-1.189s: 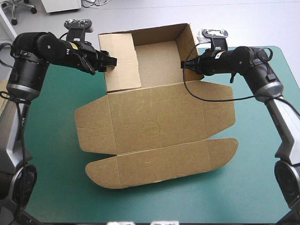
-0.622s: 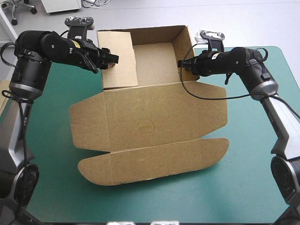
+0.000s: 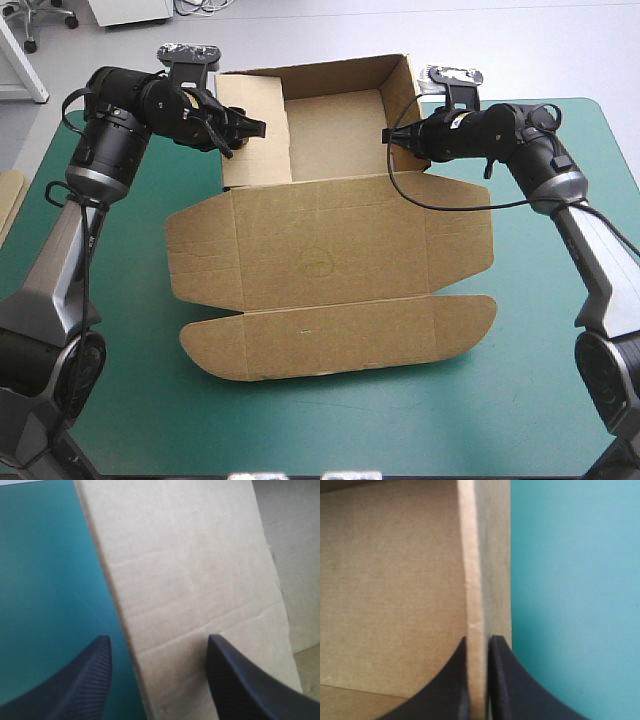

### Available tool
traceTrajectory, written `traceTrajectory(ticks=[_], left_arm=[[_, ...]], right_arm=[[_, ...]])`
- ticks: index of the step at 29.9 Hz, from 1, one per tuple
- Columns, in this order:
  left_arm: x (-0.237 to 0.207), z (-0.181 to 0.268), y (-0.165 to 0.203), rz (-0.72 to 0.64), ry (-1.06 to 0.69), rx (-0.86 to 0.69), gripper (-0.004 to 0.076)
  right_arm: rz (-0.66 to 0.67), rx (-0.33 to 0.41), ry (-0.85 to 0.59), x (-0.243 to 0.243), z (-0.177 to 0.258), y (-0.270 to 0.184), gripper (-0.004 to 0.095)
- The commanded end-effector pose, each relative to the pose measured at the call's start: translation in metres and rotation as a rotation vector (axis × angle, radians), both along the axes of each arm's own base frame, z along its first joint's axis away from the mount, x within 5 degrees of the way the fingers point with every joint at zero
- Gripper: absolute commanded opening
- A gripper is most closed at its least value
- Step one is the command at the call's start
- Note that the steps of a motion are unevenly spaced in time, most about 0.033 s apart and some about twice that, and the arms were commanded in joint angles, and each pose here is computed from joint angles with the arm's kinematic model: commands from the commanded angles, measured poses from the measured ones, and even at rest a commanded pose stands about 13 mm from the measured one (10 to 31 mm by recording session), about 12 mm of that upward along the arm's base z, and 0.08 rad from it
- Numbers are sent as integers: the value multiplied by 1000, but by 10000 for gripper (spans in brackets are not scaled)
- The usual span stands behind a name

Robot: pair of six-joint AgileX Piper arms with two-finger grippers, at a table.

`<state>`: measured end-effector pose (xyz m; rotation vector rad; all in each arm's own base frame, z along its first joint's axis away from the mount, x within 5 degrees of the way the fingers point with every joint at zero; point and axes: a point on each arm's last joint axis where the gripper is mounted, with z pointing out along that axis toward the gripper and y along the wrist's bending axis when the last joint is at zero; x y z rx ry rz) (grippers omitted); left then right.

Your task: Fold the box

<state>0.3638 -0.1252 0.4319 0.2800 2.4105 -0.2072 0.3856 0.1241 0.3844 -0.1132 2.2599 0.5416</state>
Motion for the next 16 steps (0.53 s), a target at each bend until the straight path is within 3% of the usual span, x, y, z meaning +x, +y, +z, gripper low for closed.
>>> traceTrajectory(ticks=[1,7,12,16], left_arm=[[0,14,3,26,-85,-8,388],[7,9,-3,26,-93,-57,291],[18,-16,-7,26,22,-18,287],[21,-18,-8,24,12,-29,288]], right_arm=[[-33,156,-142,-16,48,0,-5],[-37,128,-150,-15,47,-2,-5],[-34,125,-152,-15,47,-2,-5],[-35,118,-152,-15,47,-2,-5]])
